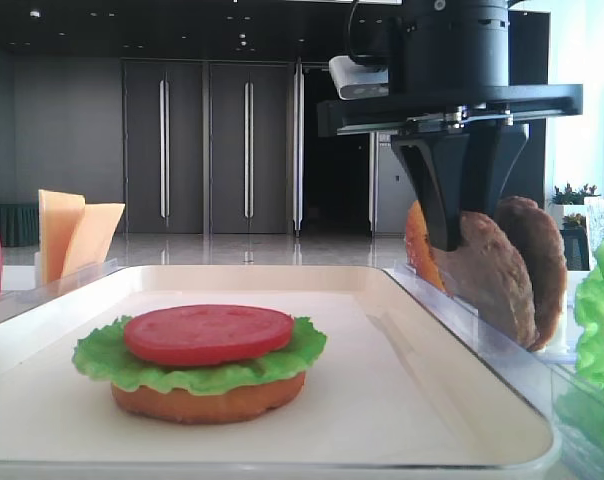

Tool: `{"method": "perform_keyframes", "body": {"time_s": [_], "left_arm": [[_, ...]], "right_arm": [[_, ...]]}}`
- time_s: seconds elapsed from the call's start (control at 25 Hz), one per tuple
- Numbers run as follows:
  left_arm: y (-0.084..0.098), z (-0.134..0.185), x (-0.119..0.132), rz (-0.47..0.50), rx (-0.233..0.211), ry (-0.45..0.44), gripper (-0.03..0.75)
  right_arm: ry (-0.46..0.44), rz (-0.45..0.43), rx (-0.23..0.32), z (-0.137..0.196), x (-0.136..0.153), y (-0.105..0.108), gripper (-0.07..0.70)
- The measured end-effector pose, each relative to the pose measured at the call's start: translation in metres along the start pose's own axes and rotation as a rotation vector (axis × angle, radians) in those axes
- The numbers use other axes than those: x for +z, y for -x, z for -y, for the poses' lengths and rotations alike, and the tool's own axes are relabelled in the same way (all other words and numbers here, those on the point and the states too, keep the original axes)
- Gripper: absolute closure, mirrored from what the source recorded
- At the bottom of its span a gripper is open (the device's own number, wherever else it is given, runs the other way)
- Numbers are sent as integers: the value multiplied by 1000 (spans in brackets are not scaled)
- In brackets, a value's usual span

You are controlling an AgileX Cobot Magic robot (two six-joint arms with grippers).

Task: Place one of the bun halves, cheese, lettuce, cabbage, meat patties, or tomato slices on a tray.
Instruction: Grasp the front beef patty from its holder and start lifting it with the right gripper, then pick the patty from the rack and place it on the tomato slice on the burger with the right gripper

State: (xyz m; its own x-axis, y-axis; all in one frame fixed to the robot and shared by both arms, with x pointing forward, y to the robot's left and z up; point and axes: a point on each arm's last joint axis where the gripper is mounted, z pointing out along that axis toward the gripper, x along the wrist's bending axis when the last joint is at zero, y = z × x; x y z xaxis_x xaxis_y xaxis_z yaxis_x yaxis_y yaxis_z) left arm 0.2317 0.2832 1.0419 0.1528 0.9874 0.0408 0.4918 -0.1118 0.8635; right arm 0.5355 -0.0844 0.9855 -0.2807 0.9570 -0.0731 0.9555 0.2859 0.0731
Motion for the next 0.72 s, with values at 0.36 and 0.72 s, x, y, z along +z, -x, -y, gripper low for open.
{"method": "perform_keyframes", "body": {"time_s": [0.36,0.72], "left_arm": [[0,0,0,0,0,0,181],[0,0,0,0,0,0,181]], "right_arm": [[-33,1,-3,1,-5,0,507],[24,-97,-8,-13,-40,-9,510]]}}
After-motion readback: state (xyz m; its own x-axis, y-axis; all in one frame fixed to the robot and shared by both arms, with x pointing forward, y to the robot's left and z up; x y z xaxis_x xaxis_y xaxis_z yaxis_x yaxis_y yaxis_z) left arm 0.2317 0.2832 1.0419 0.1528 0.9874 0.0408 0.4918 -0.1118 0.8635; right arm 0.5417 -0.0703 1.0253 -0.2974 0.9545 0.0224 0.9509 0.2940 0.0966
